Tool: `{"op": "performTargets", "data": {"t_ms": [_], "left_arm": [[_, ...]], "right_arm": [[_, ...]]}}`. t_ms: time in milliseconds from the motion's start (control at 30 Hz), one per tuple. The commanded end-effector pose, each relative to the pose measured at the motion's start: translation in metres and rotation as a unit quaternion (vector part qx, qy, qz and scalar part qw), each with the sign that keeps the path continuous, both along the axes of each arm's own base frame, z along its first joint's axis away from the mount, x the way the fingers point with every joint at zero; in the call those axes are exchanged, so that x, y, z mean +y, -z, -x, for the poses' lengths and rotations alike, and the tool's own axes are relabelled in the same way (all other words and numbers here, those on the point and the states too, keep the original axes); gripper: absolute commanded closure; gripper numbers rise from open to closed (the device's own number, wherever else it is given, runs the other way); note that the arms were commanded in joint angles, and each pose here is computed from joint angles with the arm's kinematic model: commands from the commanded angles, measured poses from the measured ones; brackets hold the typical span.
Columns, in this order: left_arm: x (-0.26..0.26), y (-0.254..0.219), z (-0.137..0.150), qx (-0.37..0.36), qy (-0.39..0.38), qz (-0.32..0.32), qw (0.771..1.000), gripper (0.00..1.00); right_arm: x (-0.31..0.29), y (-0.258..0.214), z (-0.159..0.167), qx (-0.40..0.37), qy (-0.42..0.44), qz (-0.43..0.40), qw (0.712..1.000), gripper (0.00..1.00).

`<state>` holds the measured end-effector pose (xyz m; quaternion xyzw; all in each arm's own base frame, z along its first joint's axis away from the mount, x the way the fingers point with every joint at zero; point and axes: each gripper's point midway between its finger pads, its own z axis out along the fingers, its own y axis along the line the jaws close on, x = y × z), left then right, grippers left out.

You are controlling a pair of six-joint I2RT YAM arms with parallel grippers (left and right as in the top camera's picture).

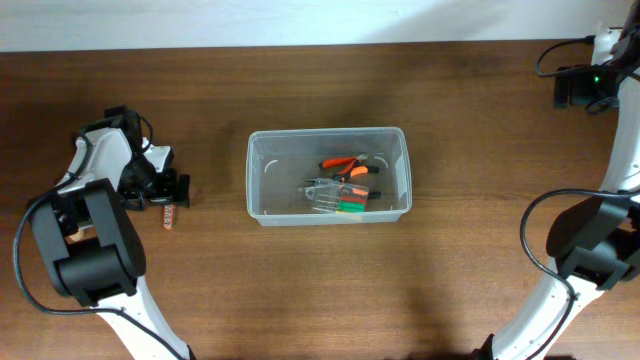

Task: Pack container
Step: 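Descend the left gripper onto the orange socket rail's end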

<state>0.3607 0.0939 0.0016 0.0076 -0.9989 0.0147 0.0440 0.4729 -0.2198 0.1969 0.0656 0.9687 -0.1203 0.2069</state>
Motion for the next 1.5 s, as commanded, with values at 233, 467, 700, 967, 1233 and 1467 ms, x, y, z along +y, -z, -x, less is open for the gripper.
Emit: {"op": "performTargets", "data": {"t_ms": [233, 467, 700, 967, 1233, 1467], "left_arm": [[0.002, 0.006, 0.001, 0.006, -0.006, -0.003, 1.0, 0.01], [0.004, 0.007, -0.006, -0.009, -0.002, -0.006, 1.0, 0.01], [0.004, 0.007, -0.008, -0.012, -0.002, -0.007, 1.0, 0.01], [0.002, 0.007, -0.008, -0.012, 0.0, -0.005, 1.0, 0.01], [-0.015, 0.007, -0.014, -0.017, 0.023, -0.006, 1.0, 0.01], [-0.022, 0.007, -0.019, -0.024, 0.035, -0.009, 0.999, 0.01]], "right_arm": [[-0.003, -0.005, 0.001, -0.007, 0.003, 0.0, 1.0, 0.01], [-0.003, -0.005, 0.001, -0.007, 0.003, 0.0, 1.0, 0.01], [-0.003, -0.005, 0.001, -0.007, 0.003, 0.0, 1.0, 0.01], [-0.003, -0.005, 0.001, -0.007, 0.003, 0.0, 1.0, 0.01], [-0.003, -0.005, 0.001, -0.007, 0.003, 0.0, 1.0, 0.02], [-0.003, -0.005, 0.001, -0.007, 0.003, 0.0, 1.0, 0.01]]}}
